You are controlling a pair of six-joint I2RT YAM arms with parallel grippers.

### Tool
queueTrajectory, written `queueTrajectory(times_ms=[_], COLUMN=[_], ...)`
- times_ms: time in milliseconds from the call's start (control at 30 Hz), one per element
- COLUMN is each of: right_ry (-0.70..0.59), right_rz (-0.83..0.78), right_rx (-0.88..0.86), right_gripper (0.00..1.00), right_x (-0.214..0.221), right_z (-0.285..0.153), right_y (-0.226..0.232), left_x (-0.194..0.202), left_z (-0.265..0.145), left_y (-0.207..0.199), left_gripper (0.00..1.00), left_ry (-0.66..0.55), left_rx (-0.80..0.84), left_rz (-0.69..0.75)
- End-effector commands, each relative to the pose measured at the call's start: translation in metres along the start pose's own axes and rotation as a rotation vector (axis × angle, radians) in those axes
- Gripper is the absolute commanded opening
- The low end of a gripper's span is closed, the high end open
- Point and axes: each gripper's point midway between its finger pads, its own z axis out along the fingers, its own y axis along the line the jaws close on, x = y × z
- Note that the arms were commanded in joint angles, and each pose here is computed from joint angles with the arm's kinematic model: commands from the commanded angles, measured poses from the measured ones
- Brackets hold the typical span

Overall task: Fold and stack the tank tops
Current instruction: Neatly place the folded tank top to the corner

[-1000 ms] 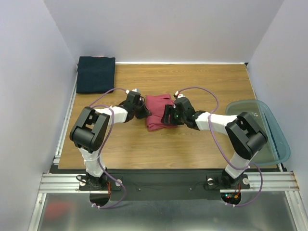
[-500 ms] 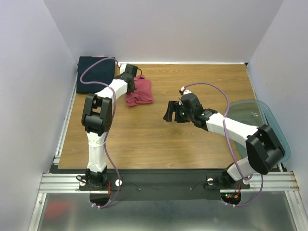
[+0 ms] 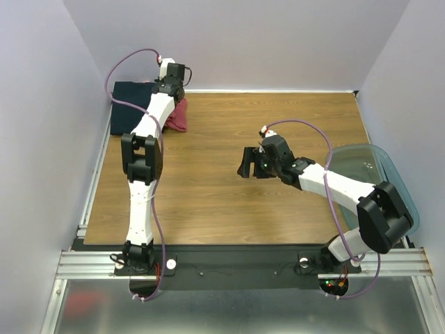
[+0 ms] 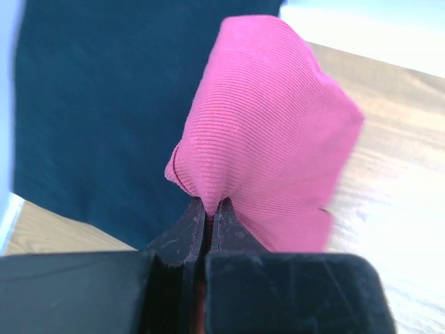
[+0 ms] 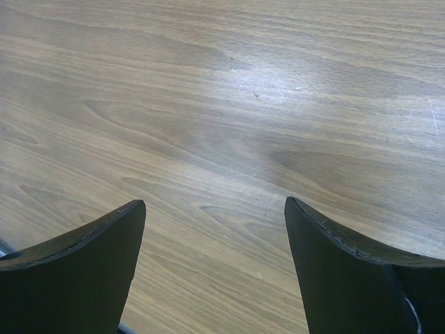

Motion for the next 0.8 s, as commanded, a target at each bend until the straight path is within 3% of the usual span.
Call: queueTrajectory(times_ms=[0, 167, 467, 767], right_ry=[-0.027, -0.007, 0.023, 0.026], right_rz=[-0.015, -0.016, -0.02, -0.026], right_rx=[0.011, 0.014, 0.027, 0.039], right_gripper=[0.87, 0.87, 0.86, 0.86], right_x=[-0.011, -0.008, -0.003, -0.002], right_z=[-0.001, 0.007, 0.02, 0.023], right_y=[-0.001, -0.002, -0.005, -0.008], left_x=[-0.053, -0.065, -0.053, -0.04], left_z=[-0.013, -0.005, 0.027, 0.059], left_y=[0.043, 0.079, 0.143, 0.158], left_gripper=[0.0, 0.0, 0.0, 0.0], left_ry=[-0.099, -0.107, -0.062, -0.024], left_rx=[-0.062, -0.08, -0.135, -0.078], left_rz=[-0.007, -0.052, -0.159, -0.269])
